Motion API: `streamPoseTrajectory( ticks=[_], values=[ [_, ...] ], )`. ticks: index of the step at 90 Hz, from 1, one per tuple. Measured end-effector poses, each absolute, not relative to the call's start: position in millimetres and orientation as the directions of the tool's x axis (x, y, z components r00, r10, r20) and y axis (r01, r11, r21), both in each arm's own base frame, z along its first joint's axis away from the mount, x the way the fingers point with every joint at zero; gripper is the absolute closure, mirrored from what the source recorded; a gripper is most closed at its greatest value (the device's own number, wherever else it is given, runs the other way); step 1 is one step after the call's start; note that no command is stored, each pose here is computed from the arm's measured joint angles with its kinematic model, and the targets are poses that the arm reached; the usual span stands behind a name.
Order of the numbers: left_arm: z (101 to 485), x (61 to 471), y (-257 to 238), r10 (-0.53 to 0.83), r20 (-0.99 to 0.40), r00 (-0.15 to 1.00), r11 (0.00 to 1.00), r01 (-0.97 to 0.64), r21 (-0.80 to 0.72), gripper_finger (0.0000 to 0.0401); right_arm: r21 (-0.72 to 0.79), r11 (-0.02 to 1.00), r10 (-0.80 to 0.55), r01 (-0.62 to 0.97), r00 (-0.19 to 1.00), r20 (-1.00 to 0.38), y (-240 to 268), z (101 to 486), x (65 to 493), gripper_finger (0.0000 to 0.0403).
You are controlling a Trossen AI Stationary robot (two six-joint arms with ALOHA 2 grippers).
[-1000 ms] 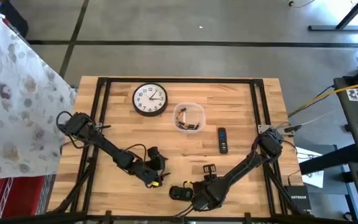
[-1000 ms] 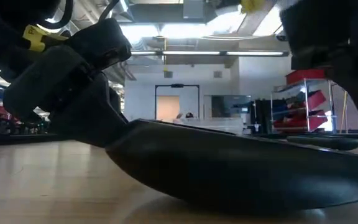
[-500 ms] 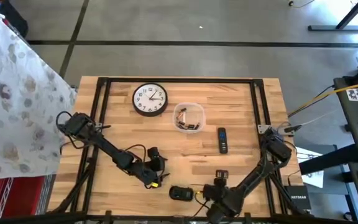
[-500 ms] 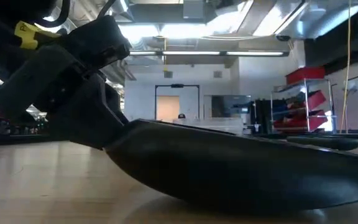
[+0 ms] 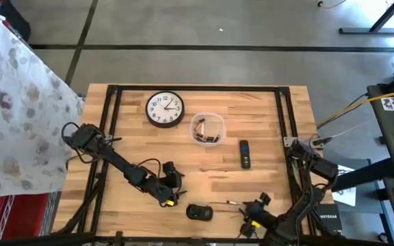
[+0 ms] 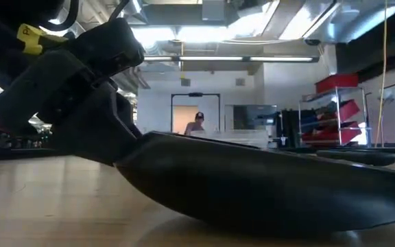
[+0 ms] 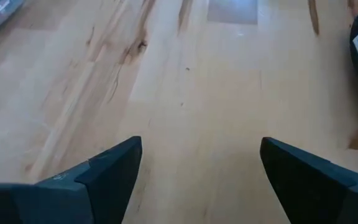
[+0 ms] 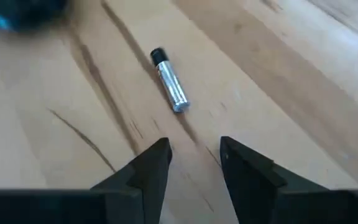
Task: Insert battery
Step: Insert the silver battery into the computer mouse
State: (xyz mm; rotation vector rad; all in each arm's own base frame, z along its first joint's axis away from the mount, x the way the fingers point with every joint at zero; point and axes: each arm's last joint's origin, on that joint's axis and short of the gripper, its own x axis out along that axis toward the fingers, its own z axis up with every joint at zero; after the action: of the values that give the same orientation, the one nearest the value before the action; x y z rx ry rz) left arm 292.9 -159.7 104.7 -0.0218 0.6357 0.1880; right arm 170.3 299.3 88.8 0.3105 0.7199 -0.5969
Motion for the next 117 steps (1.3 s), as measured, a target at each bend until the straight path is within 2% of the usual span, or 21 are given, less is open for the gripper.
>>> streamPoseTrajectory(
  ticks=[21,36,47,80,88,105,117],
  values=[
    [105,294,-158,0.171,-0.593,0.787,0.981,-0.189,0.032,0.0087,0.154,0.805,-0.399,0.573,0.716,-0.573,287,70,167,0.0269],
    [105,296,-155,0.175,-0.594,0.785,0.980,-0.198,0.027,0.0087,0.123,0.844,-0.390,0.522,0.756,-0.526,280,62,174,0.0269],
    [105,296,-154,0.163,-0.599,0.784,0.981,-0.191,0.018,0.0087,0.059,0.887,-0.362,0.458,0.769,-0.528,282,61,182,0.0269],
    [104,297,-153,0.167,-0.601,0.782,0.979,-0.203,0.008,0.0087,0.015,0.912,-0.336,0.411,0.766,-0.548,280,62,202,0.0270],
    [104,297,-153,0.166,-0.601,0.782,0.979,-0.202,0.008,0.0087,0.050,0.902,-0.319,0.429,0.740,-0.592,278,62,206,0.0288],
    [104,297,-153,0.166,-0.601,0.782,0.979,-0.202,0.009,0.0087,0.076,0.899,-0.299,0.431,0.731,-0.614,280,62,205,0.0354],
    [104,296,-153,0.168,-0.605,0.778,0.980,-0.201,0.015,0.0087,0.072,0.903,-0.296,0.424,0.734,-0.611,282,61,202,0.0366]
  ],
)
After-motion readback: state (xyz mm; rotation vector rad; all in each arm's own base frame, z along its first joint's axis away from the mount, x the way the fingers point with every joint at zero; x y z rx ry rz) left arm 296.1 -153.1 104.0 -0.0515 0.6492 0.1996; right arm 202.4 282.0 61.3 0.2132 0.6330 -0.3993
